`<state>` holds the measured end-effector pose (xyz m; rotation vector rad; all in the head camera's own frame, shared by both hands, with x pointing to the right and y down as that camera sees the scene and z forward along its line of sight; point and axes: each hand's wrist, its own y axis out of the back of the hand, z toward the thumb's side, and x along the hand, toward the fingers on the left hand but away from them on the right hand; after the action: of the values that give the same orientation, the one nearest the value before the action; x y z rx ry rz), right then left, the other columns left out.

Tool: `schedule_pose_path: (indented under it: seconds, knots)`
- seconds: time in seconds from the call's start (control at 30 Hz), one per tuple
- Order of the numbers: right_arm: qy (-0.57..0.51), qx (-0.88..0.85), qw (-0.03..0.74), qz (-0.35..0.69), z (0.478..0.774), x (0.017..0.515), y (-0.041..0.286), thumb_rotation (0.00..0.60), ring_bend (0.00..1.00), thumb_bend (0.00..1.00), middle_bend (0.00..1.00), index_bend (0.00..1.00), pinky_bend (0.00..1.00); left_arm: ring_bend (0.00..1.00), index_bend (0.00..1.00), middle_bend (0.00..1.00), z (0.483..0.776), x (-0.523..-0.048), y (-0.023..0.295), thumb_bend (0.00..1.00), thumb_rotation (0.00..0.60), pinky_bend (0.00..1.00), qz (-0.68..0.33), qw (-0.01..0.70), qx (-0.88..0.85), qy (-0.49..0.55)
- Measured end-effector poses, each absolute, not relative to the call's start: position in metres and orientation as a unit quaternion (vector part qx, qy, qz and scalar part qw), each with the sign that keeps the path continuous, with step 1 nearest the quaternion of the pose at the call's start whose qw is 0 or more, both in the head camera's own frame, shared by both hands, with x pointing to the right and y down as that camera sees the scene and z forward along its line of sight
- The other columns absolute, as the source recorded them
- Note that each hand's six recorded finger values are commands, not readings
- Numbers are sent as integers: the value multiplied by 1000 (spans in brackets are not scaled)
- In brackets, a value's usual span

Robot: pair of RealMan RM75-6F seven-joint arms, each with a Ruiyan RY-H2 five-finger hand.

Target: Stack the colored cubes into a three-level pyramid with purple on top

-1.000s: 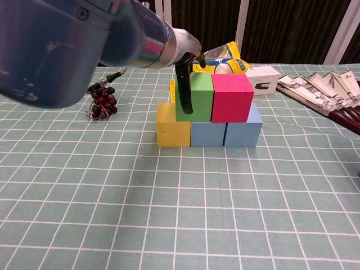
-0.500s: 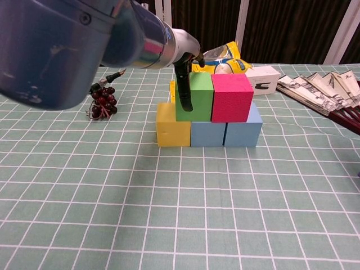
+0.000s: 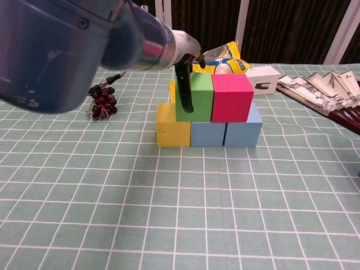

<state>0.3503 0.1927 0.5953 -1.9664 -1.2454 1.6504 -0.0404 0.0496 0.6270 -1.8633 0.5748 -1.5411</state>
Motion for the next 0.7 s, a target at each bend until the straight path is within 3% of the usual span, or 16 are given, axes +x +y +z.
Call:
schedule_pose_path:
  seconds: [0.5, 0.7]
  knots:
    - [-429, -681, 148, 575, 596, 352, 193, 600, 0, 338, 61, 0, 0, 30, 0, 150, 613, -71, 43, 106, 600, 0, -577, 312, -709, 258]
    - [-426, -683, 154, 573, 595, 349, 193, 600, 0, 338, 61, 0, 0, 30, 0, 144, 598, -97, 44, 95, 600, 0, -557, 317, -711, 289]
